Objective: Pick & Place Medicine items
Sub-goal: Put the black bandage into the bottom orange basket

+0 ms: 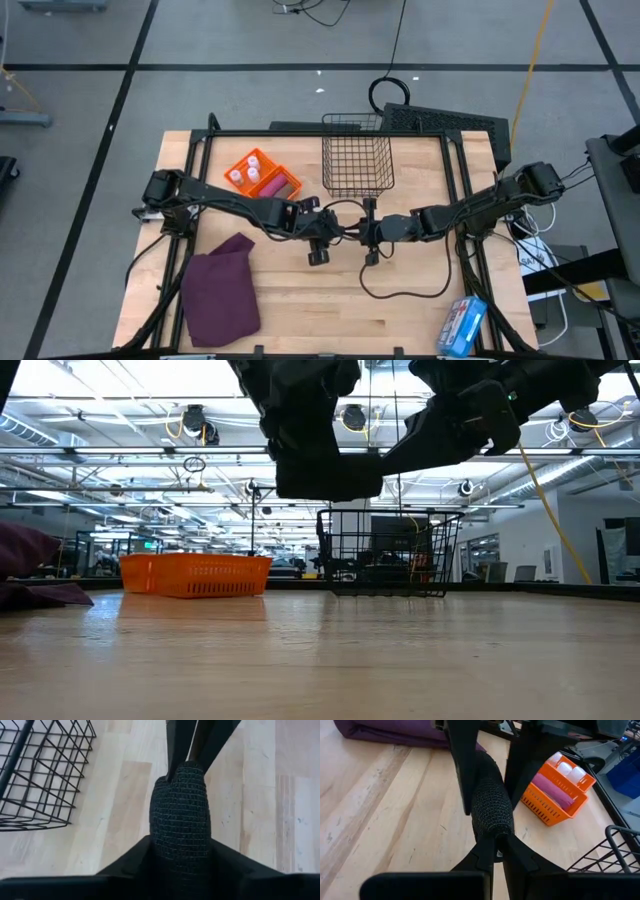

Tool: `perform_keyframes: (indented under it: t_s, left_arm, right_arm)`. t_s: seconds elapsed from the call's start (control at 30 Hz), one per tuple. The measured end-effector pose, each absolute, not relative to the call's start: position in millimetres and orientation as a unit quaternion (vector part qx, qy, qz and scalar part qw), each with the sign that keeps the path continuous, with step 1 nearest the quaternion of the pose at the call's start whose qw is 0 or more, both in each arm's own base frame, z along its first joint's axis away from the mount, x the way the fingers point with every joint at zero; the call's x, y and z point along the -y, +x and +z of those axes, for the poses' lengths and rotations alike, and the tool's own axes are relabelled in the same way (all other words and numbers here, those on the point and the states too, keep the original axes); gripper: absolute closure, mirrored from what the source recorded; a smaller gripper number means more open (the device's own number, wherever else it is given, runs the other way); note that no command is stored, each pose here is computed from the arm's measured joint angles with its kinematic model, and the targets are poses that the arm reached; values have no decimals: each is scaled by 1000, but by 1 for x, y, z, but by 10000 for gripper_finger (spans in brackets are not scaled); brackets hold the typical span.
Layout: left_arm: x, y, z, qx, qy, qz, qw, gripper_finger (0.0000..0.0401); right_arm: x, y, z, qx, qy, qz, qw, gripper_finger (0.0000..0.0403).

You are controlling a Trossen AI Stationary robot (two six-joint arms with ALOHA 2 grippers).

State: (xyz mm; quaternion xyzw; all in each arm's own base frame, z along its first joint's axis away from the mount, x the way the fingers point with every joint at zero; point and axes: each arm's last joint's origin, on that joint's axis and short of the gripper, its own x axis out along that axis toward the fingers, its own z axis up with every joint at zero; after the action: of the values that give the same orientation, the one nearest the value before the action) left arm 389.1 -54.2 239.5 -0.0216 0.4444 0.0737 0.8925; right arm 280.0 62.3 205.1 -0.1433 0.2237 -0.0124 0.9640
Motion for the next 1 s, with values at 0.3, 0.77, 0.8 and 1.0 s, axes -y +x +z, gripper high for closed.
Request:
perform_keyframes:
  t_s: [0.3,0.77,0.8,1.0]
  left_arm:
    - [52,381,252,-441,-30,86,893,337]
    - [-3,287,268,-369,-102,281,880,338]
    - [-8,282,263,-371,-113,293,874,338]
    - [-37,266,231,-395,-143,331,845,338]
  right_arm:
    - [-63,278,210,-214,-118,-17,969,341]
    - [-68,251,240,-196,-90,1,976,254]
    - [-69,251,241,-192,-85,0,978,253]
    - [-68,249,233,-197,-84,0,977,258]
